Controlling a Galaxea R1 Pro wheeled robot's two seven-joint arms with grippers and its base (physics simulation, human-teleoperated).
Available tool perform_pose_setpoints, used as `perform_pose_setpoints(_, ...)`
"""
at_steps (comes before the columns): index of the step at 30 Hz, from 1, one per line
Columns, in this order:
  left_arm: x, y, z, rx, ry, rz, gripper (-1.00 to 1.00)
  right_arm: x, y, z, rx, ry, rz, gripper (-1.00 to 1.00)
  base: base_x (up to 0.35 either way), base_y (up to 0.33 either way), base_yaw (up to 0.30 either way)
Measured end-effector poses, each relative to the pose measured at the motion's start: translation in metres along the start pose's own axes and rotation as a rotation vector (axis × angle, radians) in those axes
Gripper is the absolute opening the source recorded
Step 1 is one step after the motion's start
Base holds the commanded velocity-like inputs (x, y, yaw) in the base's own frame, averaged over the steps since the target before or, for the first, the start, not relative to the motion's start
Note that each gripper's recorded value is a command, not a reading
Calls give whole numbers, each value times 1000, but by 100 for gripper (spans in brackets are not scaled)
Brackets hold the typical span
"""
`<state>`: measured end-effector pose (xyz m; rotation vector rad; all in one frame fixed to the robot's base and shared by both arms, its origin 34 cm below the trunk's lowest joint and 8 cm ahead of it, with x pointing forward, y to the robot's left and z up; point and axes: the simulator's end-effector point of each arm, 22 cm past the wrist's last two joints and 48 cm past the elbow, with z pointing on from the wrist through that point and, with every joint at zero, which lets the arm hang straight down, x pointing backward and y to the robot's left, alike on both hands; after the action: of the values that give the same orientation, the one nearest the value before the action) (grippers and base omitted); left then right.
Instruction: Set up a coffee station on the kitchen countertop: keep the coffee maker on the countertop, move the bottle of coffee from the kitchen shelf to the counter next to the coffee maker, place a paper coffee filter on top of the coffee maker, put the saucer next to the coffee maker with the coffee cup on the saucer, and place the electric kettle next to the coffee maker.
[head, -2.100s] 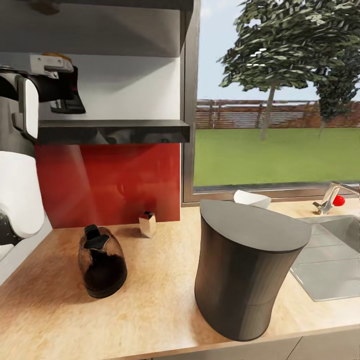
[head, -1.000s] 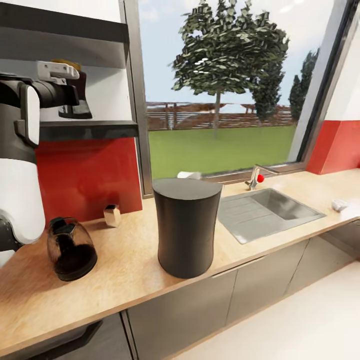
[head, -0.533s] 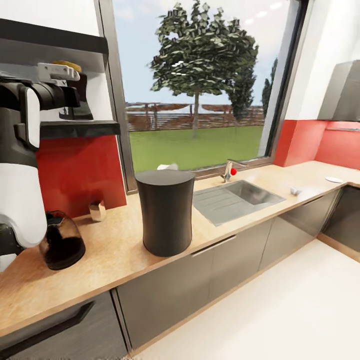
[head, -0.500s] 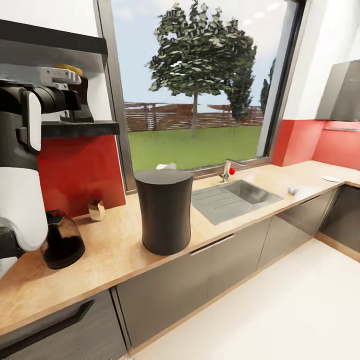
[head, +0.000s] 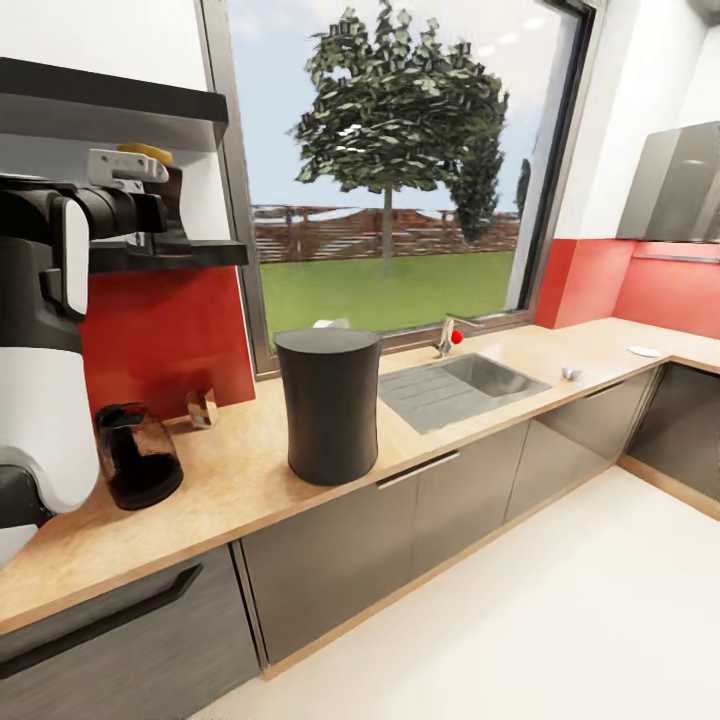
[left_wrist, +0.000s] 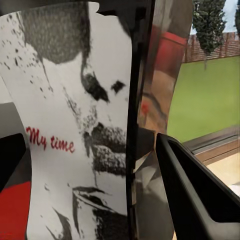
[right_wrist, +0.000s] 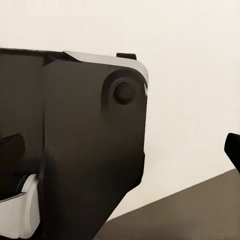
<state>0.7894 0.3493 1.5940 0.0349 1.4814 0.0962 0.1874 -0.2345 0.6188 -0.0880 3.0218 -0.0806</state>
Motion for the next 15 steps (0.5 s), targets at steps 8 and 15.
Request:
perform_pose_setpoints(8, 60, -23, -2, 52, 52, 16, -100, 0, 1, 0, -2, 0, 1, 100, -3, 0, 0)
perform_pose_setpoints(15, 143, -51, -6, 101, 149, 21, -100, 0, 1, 0, -2, -1, 0, 100, 0, 0, 0)
